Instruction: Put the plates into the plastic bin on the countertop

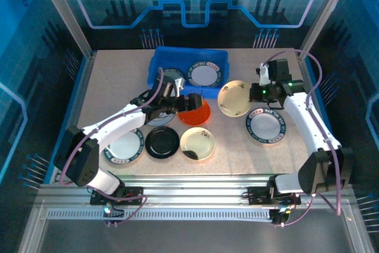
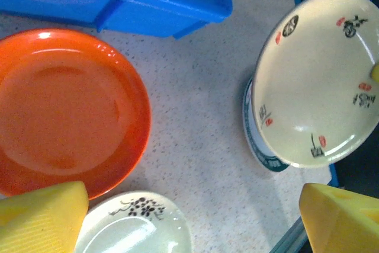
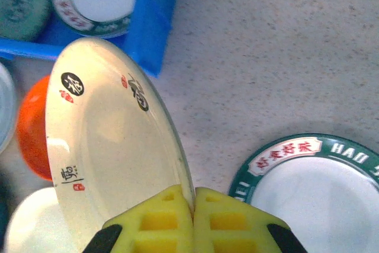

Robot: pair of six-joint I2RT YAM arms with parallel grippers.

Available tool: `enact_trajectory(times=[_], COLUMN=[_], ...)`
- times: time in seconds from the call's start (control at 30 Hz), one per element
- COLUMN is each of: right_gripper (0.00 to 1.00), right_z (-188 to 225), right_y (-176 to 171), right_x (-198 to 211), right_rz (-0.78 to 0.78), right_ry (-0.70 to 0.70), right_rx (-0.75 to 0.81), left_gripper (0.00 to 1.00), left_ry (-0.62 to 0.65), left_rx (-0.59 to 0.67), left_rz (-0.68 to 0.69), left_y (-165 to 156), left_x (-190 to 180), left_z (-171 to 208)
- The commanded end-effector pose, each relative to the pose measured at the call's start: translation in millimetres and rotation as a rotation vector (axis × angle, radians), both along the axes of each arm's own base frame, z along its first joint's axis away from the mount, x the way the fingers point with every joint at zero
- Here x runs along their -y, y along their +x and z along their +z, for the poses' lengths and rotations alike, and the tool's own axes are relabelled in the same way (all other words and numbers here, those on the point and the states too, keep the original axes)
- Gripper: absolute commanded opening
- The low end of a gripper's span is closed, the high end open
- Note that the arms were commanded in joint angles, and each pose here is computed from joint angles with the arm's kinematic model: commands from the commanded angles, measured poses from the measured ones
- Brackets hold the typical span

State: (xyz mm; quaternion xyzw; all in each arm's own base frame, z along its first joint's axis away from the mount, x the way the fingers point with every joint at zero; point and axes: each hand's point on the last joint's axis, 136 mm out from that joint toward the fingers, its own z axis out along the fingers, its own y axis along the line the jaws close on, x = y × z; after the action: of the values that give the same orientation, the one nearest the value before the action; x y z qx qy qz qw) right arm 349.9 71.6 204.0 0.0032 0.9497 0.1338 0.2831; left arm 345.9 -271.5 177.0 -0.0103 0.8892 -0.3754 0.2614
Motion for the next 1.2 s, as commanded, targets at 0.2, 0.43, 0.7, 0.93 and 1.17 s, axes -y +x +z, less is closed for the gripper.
enact_trajectory(times=[0.2, 0.43, 0.7, 0.93, 1.17], right_gripper=[0.0, 0.0, 0.0, 0.32, 0.0], right_z=[17, 28, 29, 34, 31], right_y=[-24, -27, -26, -31, -24], right_x=[-68, -102, -129, -146, -157], right_rz=[0.143, 0.231, 0.304, 0.37, 0.365], right_ry=[0.271, 0.395, 0.461, 0.478, 0.493], right_rx=[-0.038, -0.023, -0.024, 0.006, -0.008], left_gripper=[0.78, 0.51, 0.0, 0.0, 0.0], left_ry=[-0.125, -0.177, -0.232, -0.392, -0.388], left_rx=[0.001, -0.023, -0.038, -0.068, -0.044], left_rz=[-0.002, -0.012, -0.011, 0.009, -0.003], left_y=[9, 12, 12, 14, 11], left_x=[11, 17, 17, 5, 2], left_z=[11, 7, 13, 37, 54])
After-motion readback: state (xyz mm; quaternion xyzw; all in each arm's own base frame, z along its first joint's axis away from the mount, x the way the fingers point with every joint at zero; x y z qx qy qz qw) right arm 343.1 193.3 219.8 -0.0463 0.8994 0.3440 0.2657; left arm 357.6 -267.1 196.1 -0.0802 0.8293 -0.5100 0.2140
